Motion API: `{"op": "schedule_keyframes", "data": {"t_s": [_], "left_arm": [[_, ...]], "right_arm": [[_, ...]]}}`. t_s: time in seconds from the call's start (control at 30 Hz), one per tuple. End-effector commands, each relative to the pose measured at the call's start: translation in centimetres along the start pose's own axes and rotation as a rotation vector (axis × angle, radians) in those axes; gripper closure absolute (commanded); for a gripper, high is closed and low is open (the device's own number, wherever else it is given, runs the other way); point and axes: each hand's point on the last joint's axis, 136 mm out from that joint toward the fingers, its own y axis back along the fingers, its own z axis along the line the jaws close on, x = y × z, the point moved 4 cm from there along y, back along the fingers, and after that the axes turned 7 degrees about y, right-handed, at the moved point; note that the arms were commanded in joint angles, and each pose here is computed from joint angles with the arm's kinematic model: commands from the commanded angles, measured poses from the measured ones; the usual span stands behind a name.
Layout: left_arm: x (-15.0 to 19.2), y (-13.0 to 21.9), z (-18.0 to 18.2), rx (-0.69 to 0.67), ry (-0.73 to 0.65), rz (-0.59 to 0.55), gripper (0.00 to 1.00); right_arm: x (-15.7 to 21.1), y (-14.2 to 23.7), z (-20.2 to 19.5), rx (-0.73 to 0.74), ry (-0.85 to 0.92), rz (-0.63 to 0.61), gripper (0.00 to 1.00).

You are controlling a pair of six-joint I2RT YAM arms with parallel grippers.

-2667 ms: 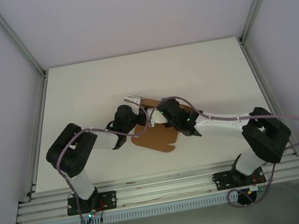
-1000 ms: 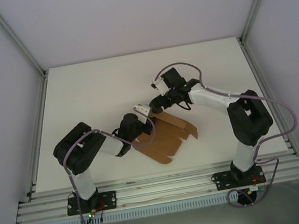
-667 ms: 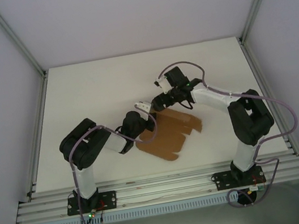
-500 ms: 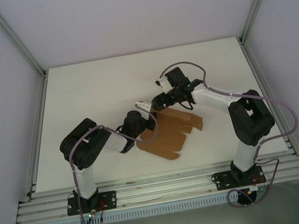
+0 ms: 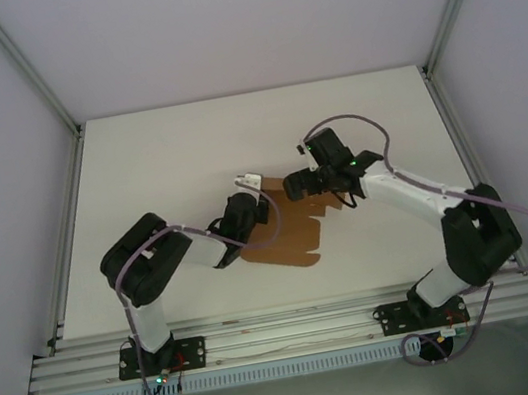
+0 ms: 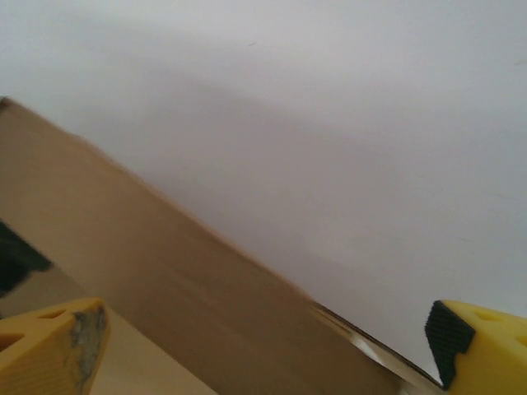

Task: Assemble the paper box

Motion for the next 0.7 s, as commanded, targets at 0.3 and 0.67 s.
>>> {"op": "schedule_keyframes", "data": {"t_s": [0.3, 0.67], "left_arm": [[-4.3, 4.3, 1.1, -0.024, 0.123, -0.047, 1.0], [-4.2, 5.3, 1.6, -0.026, 0.168, -0.046, 1.0]], "right_arm": [[-0.2, 8.4, -4.0, 0.228, -0.081, -0.265, 0.0], [-0.3, 5.9, -2.6, 0.128, -0.044, -0.22, 0.0]]}}
